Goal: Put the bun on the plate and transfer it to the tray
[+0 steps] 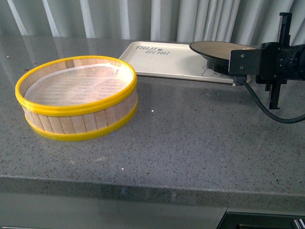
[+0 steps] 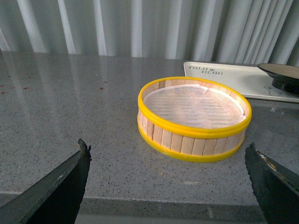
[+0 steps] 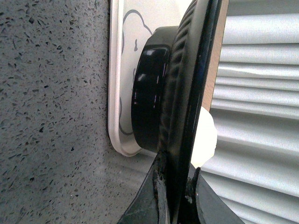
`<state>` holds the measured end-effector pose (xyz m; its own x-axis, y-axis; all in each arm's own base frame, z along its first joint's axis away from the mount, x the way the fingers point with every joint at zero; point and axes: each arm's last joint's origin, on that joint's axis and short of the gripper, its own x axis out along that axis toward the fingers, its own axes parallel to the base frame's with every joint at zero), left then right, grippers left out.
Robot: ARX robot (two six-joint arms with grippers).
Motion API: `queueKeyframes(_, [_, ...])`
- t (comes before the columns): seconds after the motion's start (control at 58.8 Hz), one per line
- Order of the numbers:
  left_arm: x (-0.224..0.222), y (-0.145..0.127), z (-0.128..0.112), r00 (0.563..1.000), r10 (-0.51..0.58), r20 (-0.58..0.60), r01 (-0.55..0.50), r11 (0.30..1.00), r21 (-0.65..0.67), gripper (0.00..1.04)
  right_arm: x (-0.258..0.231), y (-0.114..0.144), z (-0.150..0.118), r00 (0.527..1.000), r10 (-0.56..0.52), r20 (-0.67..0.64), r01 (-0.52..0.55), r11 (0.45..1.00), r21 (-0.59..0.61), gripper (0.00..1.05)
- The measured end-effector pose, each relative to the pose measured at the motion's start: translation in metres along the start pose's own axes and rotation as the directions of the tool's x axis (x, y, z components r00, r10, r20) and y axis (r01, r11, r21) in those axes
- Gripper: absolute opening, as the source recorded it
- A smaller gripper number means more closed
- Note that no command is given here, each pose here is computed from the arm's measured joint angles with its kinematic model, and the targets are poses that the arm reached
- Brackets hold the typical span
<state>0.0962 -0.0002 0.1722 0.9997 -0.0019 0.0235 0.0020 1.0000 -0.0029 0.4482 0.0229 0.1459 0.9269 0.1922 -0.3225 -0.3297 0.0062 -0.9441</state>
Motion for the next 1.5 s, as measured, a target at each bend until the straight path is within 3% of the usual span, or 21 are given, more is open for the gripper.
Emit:
queueKeyframes(0.799, [0.000,0.000,0.000,1.000,0.000,0.000,0.000,1.000,0.000,0.98,0.025,0.000,0.006,0.999,0.030,-0.011,-0.031,0.997,-0.066,0.03])
queueKeyframes(1.156, [0.000,0.000,0.000,1.000,0.000,0.000,0.000,1.000,0.000,0.98,0.020,0.005,0.011,0.999,0.038,-0.008,-0.038,0.997,-0.061,0.58])
queueKeyframes(1.411, [0.000,0.000,0.000,1.000,0.000,0.000,0.000,1.000,0.000,0.98,-0.002,-0.006,0.026,0.999,0.010,-0.038,-0.007,0.998,0.060,0.98])
queueKeyframes(1.496, [0.000,0.000,0.000,1.000,0.000,0.000,0.000,1.000,0.000,0.98,-0.012,-0.009,0.035,1.000,-0.010,-0.025,0.012,0.995,0.101,0.96])
